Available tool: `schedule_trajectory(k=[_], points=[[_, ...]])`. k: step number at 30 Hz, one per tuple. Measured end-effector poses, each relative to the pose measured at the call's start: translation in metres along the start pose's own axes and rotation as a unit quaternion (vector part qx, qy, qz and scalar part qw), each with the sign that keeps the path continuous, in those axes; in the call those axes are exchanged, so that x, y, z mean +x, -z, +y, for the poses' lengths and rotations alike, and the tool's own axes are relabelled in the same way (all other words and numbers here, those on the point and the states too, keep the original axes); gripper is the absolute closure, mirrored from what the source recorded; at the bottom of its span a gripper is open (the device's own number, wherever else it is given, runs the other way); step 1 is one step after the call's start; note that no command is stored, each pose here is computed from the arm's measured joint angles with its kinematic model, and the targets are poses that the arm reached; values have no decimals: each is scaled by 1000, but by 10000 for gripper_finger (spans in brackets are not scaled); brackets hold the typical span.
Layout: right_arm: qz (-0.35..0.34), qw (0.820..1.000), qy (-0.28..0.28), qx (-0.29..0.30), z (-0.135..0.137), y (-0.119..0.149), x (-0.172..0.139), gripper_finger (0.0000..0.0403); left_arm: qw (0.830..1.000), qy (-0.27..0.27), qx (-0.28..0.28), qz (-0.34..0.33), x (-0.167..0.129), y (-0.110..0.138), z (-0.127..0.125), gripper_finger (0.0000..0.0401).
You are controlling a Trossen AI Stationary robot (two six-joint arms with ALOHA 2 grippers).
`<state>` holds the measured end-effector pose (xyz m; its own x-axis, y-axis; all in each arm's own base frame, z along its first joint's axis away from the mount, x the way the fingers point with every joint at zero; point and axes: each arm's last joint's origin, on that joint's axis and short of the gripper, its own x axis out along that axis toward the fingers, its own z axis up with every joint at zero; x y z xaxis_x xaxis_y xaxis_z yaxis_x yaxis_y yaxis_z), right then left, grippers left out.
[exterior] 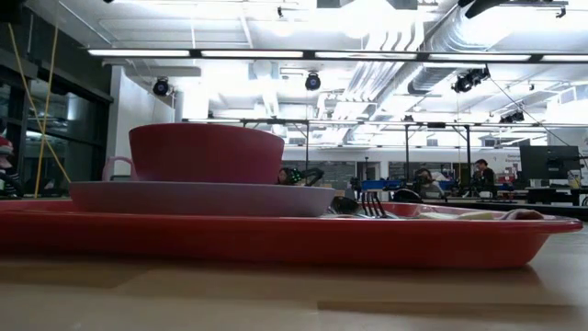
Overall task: Set up tray
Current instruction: Return to Home Position
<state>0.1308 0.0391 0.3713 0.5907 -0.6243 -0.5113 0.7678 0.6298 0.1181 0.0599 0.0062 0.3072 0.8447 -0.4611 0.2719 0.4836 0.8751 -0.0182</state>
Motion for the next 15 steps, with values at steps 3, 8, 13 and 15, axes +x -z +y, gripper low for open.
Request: schedule_trajectory(k=[3, 8, 13, 15], points=[[-11, 1000, -8, 2, -7, 5, -1, 293, 999, -28, -12, 20, -4, 8, -1, 339], [-27, 997, -51, 49, -18, 34, 12, 293, 996, -69, -20, 58, -8, 21, 0, 339], [-38, 991, -91, 91, -30, 70, 30, 293, 993, -78, 12, 82, -9, 28, 2, 339], [-41, 988, -103, 108, -35, 82, 37, 293, 992, -87, 3, 93, -10, 34, 4, 339]])
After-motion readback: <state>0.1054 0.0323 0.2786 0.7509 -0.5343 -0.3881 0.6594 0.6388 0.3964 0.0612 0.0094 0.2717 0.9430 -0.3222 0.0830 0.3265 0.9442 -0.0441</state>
